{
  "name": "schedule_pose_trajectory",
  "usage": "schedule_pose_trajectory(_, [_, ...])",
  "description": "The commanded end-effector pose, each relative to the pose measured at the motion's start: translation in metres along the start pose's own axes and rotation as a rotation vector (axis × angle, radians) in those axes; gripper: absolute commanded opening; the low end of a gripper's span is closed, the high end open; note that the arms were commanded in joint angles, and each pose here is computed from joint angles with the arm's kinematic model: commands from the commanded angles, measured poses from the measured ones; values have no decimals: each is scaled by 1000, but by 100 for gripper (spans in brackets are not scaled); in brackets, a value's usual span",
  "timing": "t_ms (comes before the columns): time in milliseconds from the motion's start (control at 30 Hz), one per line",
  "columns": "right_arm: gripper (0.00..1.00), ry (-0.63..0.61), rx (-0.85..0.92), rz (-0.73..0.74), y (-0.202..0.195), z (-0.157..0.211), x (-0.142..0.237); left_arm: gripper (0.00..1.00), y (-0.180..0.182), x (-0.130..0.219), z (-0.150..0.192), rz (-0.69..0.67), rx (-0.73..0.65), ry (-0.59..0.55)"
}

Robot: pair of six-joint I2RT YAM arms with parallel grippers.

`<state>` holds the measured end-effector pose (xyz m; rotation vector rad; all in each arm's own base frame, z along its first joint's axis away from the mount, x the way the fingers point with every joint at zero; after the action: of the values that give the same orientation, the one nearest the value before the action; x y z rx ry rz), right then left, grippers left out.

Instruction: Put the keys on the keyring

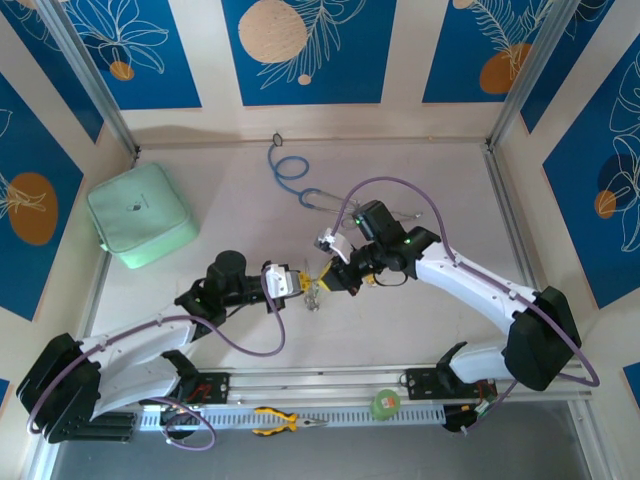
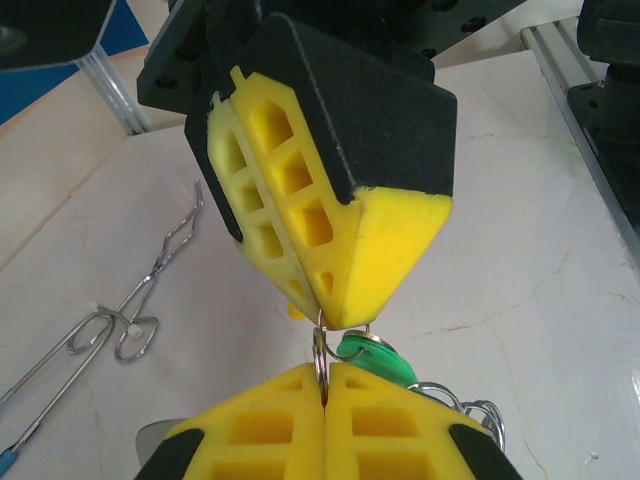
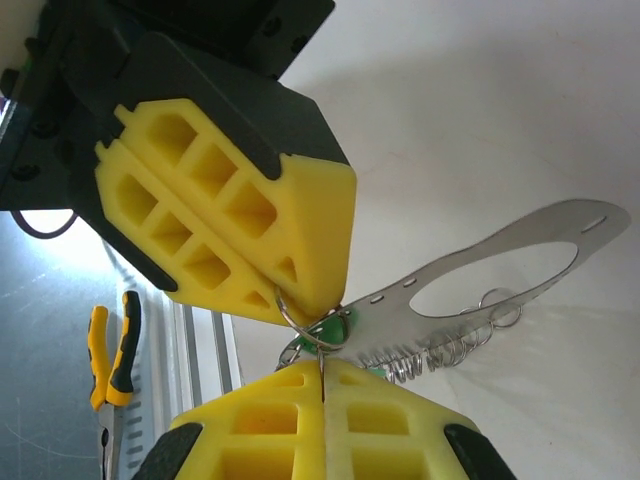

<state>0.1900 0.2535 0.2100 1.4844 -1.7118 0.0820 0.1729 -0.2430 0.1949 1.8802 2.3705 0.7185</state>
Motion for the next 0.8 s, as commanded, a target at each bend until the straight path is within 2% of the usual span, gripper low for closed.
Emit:
schedule_pose_trajectory(0, [0,-21,-41,4,-5,-10,6,0,-10,2,-12,53,-63,-75])
schedule_pose_trajectory(300, [0,-13,-64,-19,-6,-12,5,0,-11,5,-11,46,-111,-74])
schedule_pose_trajectory(500, [0,12,-80,-68,-5,-10,-1,0,-5,6,-19,-9,-84,-140])
schedule_pose_trajectory(533, [3,15,-84,-67,-6,-10,-2,0,-4,6,-21,-17,-76,-153])
schedule_pose_trajectory(600, [21,6,-79,-61,-7,-13,-1,0,-1,6,-24,-39,-49,-172])
schedule_pose_trajectory(667, [35,-20,-58,-47,-5,-16,4,0,2,7,-25,-59,-14,-187])
schedule_pose_trajectory(767, [47,-89,8,-14,-1,-19,16,0,5,9,-30,-81,64,-216])
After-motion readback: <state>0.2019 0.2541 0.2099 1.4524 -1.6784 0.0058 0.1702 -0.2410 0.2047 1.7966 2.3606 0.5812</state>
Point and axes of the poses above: each hand's point on the last joint's axis, 136 mm out from that joint toward the fingers, its own x axis back along the fingers, its own y axis along the line the jaws close on, z = x × y, the point moved 5 cm from there along x, back along the fingers, and after that the axes turned 4 degrees about -x, right-handed, at the moved point
